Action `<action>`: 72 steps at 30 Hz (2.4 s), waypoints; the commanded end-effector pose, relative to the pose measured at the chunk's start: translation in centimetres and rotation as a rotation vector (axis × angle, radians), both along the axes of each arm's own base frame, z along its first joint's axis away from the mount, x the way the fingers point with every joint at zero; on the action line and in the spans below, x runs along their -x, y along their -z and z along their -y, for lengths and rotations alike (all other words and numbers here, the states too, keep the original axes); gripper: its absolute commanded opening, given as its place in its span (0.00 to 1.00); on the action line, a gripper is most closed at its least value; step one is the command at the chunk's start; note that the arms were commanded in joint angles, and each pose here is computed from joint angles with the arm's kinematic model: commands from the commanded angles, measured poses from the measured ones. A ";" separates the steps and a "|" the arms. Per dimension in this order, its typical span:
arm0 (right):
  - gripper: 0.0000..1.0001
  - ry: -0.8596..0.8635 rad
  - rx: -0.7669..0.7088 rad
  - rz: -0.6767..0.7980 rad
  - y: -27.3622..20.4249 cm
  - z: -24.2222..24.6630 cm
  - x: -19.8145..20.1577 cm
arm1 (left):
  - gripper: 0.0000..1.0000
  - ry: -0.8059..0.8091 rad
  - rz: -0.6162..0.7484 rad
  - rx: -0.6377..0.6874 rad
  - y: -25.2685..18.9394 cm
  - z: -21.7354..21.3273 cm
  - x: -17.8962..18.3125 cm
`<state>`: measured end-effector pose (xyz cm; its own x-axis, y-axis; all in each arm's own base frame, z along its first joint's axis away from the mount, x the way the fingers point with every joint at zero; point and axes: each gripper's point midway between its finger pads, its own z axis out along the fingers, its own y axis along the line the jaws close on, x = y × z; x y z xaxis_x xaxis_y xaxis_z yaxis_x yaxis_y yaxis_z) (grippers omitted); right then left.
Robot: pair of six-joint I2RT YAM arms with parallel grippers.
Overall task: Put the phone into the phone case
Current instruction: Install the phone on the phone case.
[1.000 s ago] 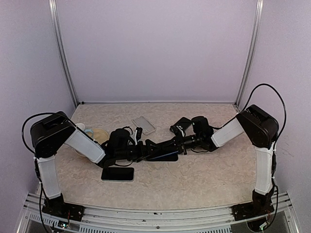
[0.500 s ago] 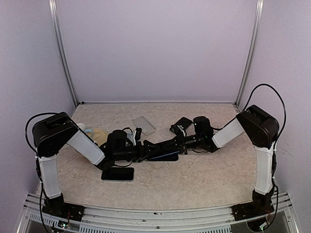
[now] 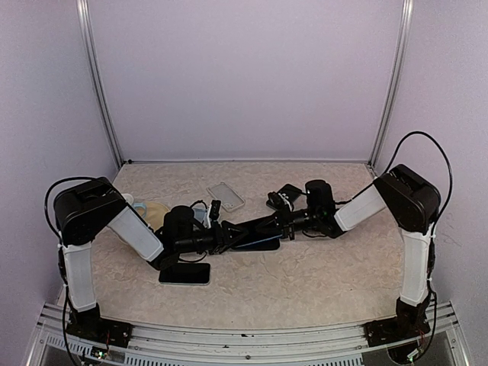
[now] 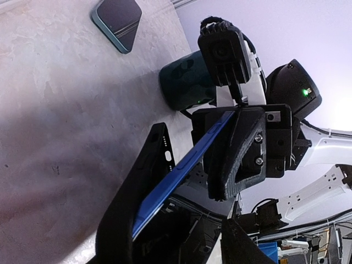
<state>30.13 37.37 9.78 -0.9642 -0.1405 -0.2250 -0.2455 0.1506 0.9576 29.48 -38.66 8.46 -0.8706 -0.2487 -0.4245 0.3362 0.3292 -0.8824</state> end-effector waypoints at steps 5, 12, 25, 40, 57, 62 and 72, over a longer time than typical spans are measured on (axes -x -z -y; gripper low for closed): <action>0.00 0.002 -0.020 0.034 -1.2 -0.3 0.3 | 0.39 0.125 0.145 0.184 -5.6 1.7 1.9; 0.00 -0.006 -0.031 0.044 -1.4 -0.3 0.5 | 0.27 0.143 0.151 0.208 -6.0 1.7 2.3; 0.12 -0.013 -0.010 0.062 -1.9 -0.3 0.3 | 0.18 0.166 0.162 0.239 -6.7 1.8 2.6; 0.23 0.001 0.046 0.096 -2.6 0.0 -0.5 | 0.05 0.160 0.153 0.226 -6.3 1.2 2.5; 0.34 0.051 0.135 0.128 -3.0 3.2 -1.6 | 0.00 0.140 0.194 0.178 -7.0 0.3 2.3; 0.36 0.052 0.147 0.152 -3.8 4.1 -1.6 | 0.00 0.140 0.212 0.165 -7.4 0.2 2.3; 0.37 0.064 0.203 0.202 -4.7 5.8 -1.4 | 0.00 0.156 0.252 0.174 -8.8 0.0 2.7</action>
